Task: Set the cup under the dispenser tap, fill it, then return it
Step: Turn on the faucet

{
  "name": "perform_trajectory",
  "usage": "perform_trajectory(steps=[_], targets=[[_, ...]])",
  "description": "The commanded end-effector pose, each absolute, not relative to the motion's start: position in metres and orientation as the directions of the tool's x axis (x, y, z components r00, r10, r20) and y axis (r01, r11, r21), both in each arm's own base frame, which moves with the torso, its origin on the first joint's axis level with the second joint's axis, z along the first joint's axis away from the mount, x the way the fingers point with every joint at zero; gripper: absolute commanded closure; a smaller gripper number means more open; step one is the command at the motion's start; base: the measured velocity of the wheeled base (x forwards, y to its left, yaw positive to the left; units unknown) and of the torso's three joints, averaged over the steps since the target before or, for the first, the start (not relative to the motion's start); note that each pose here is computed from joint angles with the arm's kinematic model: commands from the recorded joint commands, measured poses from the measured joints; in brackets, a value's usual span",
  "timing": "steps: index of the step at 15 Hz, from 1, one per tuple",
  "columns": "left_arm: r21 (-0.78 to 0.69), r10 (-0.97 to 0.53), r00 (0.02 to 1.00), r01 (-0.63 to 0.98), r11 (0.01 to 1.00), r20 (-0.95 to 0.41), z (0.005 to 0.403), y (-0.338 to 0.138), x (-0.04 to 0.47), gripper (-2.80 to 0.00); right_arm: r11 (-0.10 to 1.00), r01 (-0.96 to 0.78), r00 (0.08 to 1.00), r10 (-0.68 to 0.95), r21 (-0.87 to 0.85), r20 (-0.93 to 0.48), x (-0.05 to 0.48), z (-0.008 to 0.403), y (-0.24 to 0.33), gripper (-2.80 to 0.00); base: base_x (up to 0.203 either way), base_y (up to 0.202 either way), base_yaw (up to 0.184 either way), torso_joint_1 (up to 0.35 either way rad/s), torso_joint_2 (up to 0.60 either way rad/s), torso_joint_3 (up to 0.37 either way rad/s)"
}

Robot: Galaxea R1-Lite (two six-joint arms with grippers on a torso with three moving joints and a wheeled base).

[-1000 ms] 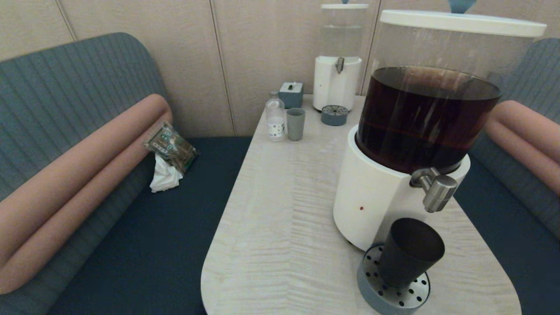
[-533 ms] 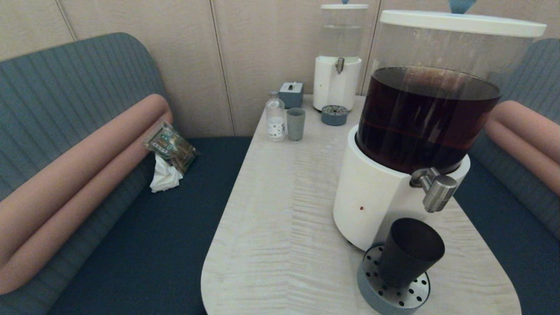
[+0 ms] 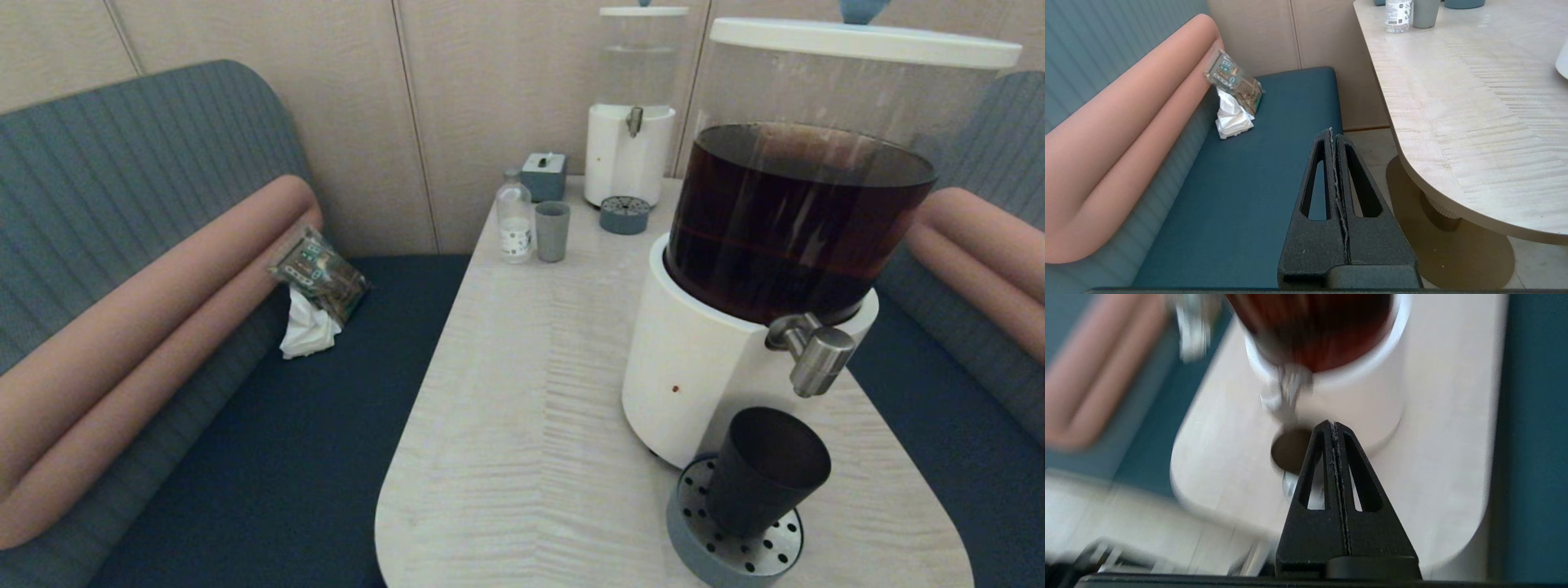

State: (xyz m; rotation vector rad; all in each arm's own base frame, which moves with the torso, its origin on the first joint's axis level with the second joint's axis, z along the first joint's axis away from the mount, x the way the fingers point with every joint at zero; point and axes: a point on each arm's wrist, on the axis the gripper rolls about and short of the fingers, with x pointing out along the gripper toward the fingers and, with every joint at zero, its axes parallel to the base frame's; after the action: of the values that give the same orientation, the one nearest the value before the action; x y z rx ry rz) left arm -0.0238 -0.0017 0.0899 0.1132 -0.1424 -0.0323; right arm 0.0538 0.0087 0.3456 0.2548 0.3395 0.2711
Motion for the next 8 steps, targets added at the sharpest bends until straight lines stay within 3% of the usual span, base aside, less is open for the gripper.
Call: perform_trajectory(steps=[1,3,5,8], targets=[[0.114,-0.040,0.994,0.029,0.993,0.099,0.079,-0.002,-0.020,0.00,0.924,-0.200,0.842,0.332,0.327,-0.424,0.095,0.339,0.015,0.00,0.000,0.000,0.000,0.000,0.00,0.000],[0.114,-0.040,0.994,0.028,0.993,0.100,0.079,-0.002,-0.020,0.00,0.923,-0.136,0.827,0.306,0.360,-0.472,0.107,0.339,0.019,0.00,0.000,0.000,0.000,0.000,0.00,0.000],[0.114,-0.040,0.994,0.028,0.993,0.101,0.079,-0.002,-0.020,0.00,0.957,-0.037,0.832,0.189,0.287,-0.521,0.107,0.338,0.020,0.00,0.000,0.000,0.000,0.000,0.00,0.000],[0.114,-0.040,0.994,0.028,0.993,0.101,0.079,-0.002,-0.020,0.00,0.965,-0.044,0.794,0.191,0.258,-0.577,0.103,0.338,0.021,0.00,0.000,0.000,0.000,0.000,0.00,0.000]])
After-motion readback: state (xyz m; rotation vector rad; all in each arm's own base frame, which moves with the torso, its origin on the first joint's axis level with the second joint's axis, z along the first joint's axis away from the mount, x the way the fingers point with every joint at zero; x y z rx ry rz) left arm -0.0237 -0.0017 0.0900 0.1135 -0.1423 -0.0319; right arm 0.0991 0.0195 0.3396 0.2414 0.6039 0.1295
